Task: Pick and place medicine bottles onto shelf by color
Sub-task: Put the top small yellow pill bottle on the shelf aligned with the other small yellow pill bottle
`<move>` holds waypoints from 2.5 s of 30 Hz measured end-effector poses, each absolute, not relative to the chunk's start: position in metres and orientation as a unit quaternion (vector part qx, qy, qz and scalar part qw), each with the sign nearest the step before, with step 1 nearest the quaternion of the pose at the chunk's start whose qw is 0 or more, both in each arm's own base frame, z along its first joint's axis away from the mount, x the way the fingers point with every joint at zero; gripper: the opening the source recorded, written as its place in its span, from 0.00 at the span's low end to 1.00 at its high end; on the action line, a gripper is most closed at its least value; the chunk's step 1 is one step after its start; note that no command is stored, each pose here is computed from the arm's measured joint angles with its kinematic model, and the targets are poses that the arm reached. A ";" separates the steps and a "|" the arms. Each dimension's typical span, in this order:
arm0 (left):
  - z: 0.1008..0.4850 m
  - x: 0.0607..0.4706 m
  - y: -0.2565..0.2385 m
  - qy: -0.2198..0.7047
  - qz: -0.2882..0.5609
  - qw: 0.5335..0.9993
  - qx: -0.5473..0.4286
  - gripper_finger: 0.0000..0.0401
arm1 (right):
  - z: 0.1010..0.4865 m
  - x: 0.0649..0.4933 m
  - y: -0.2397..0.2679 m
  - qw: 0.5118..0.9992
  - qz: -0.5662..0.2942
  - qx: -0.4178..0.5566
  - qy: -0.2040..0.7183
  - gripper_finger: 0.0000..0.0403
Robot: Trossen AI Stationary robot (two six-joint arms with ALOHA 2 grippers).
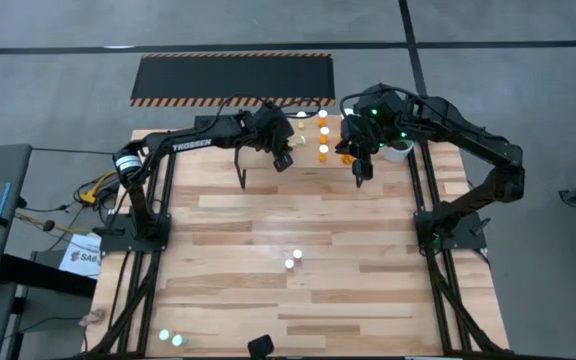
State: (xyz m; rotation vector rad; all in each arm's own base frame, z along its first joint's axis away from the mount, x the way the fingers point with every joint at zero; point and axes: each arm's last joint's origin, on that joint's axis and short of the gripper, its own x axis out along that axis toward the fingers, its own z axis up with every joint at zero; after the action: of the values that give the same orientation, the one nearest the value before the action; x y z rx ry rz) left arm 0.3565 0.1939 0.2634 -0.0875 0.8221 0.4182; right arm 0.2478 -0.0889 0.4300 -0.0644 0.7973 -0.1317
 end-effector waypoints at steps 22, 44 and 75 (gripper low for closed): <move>0.383 0.282 0.159 0.179 -0.096 0.972 -0.115 0.22 | 0.453 0.265 -0.093 0.960 -0.082 -0.085 0.253 0.18; 0.397 0.280 0.150 0.122 -0.178 0.967 -0.136 0.22 | 0.460 0.305 -0.052 0.970 -0.041 -0.179 0.160 0.84; 0.393 0.278 0.153 0.140 -0.163 0.967 -0.140 0.22 | 0.449 0.317 -0.054 0.968 -0.035 -0.174 0.180 0.75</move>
State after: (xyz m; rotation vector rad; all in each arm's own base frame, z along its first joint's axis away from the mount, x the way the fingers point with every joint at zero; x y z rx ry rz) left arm 0.2776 0.1530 0.3927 -0.2839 0.2831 -0.3289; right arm 0.3165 -0.0536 0.4494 -0.3519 0.3632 -0.0715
